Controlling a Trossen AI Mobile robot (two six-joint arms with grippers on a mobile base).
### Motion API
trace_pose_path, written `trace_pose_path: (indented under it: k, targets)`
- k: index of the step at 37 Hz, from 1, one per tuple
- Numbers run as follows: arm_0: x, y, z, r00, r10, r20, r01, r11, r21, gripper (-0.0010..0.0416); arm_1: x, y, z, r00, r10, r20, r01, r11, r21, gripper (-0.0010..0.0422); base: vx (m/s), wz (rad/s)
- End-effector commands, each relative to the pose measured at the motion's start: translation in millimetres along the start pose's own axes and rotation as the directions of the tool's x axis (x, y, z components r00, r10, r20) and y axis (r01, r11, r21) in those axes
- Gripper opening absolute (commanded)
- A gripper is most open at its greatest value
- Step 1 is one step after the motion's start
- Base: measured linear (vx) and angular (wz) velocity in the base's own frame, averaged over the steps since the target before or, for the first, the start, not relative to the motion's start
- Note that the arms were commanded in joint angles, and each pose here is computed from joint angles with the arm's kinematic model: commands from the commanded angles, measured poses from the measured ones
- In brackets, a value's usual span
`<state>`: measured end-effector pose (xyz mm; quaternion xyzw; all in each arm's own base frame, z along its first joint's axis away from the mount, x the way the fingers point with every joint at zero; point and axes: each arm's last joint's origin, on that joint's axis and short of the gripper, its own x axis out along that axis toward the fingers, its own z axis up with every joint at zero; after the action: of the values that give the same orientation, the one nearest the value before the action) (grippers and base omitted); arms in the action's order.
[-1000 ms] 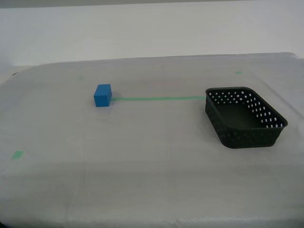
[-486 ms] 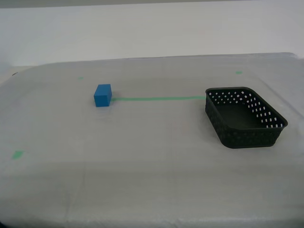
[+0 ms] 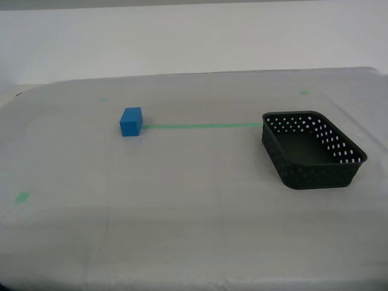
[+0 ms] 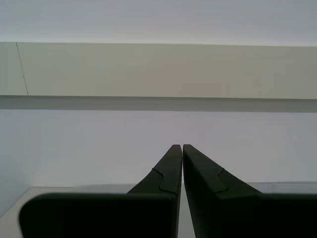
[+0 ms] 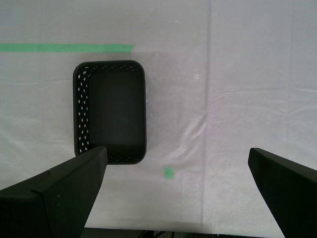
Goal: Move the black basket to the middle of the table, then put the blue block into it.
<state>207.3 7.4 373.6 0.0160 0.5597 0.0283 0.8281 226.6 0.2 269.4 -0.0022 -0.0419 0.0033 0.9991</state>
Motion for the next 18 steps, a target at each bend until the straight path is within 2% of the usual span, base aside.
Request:
trace_pose_path:
  k: [1, 7, 12, 18]
  targets:
    - [-0.3, 0.2, 0.3, 1.000, -0.003, 0.003, 0.003, 1.000, 0.001, 0.0395, 0.0, -0.1, 0.7, 1.000, 0.000, 0.006, 0.000, 1.000, 0.001, 0.0000, 0.000, 0.000]
    - [2.8, 0.3, 3.1, 1.000, 0.002, 0.000, -0.002, 1.000, 0.002, 0.0376, 0.0, -0.1, 0.7, 1.000, 0.000, 0.006, 0.000, 1.000, 0.001, 0.0000, 0.000, 0.000]
    - [3.3, 2.2, 5.3, 0.999, 0.035, 0.017, -0.035, 0.999, -0.004, 0.0356, 0.0, 0.0, 0.8, 1.000, 0.000, 0.006, 0.000, 1.000, 0.001, 0.0000, 0.000, 0.000]
    - [3.4, 2.8, 6.3, 0.999, 0.031, 0.028, -0.032, 1.000, 0.001, 0.0346, 0.0, -0.1, 0.7, 1.000, 0.000, 0.006, 0.000, 1.000, 0.001, 0.0000, 0.000, 0.000]
